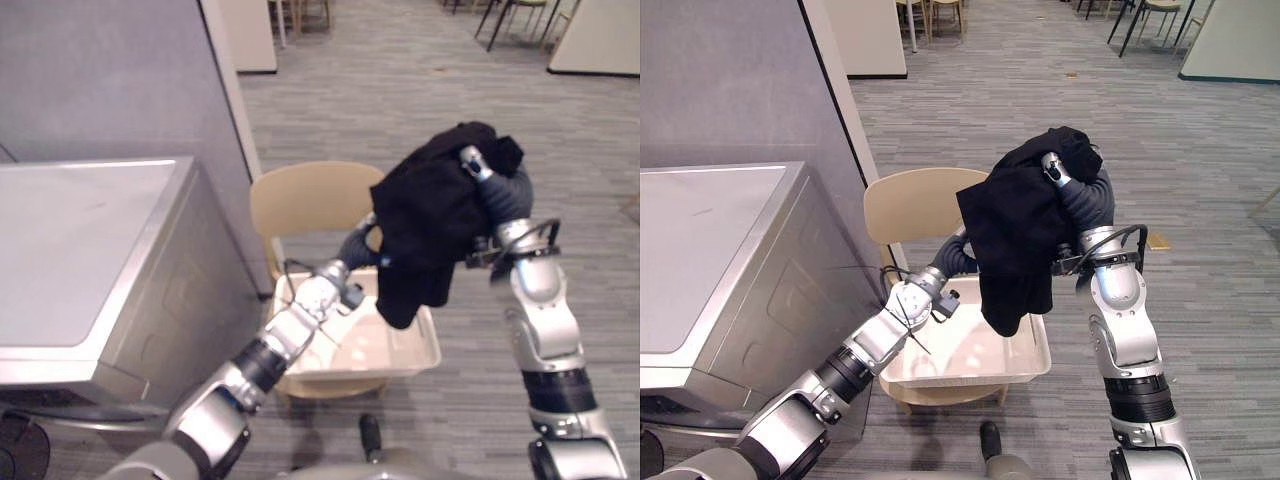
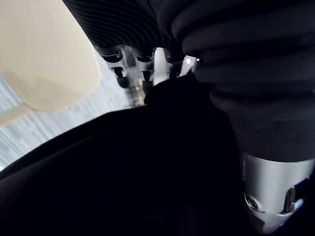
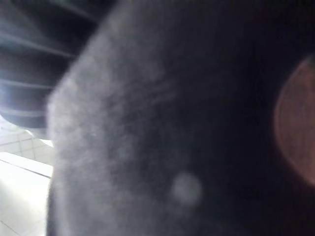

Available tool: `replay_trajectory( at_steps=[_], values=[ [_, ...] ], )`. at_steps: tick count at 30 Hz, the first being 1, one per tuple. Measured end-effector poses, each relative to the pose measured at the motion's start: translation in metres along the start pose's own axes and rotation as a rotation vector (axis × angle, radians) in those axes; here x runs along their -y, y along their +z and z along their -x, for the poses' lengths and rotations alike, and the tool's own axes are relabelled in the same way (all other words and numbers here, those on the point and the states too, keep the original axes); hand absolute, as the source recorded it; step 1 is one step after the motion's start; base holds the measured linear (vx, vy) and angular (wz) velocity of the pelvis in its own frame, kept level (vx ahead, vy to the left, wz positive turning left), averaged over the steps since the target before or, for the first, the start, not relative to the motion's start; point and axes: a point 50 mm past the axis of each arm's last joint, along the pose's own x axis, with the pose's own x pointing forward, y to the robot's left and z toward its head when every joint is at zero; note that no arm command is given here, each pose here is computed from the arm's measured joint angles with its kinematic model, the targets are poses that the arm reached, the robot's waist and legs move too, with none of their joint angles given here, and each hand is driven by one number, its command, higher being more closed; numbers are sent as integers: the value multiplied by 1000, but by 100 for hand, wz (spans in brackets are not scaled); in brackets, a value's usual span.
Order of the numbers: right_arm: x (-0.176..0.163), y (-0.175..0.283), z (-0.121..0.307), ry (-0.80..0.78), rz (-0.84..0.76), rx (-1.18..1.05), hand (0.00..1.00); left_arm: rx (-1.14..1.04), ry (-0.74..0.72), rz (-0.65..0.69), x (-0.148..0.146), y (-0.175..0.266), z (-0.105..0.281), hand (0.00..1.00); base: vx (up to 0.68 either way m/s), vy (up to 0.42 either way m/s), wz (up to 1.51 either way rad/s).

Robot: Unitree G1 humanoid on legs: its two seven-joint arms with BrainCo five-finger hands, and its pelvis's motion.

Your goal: Pick up the laundry basket with both hands and put the clothes into the washing machine.

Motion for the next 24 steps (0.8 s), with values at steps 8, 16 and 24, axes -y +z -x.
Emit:
replay_trajectory(
  at_steps=[8,16,24],
  values=[
    [-9,11,5,29,-18,45,100,54,-118,-13,28,22,-21,0,0,24,-7],
    [-17,7,9,32,-61,38,100,102,-172,-29,43,38,-28,100,-3,7,-3],
    [-23,5,19,19,-108,39,100,108,-175,-8,46,42,-32,100,-5,5,-5]
  ],
)
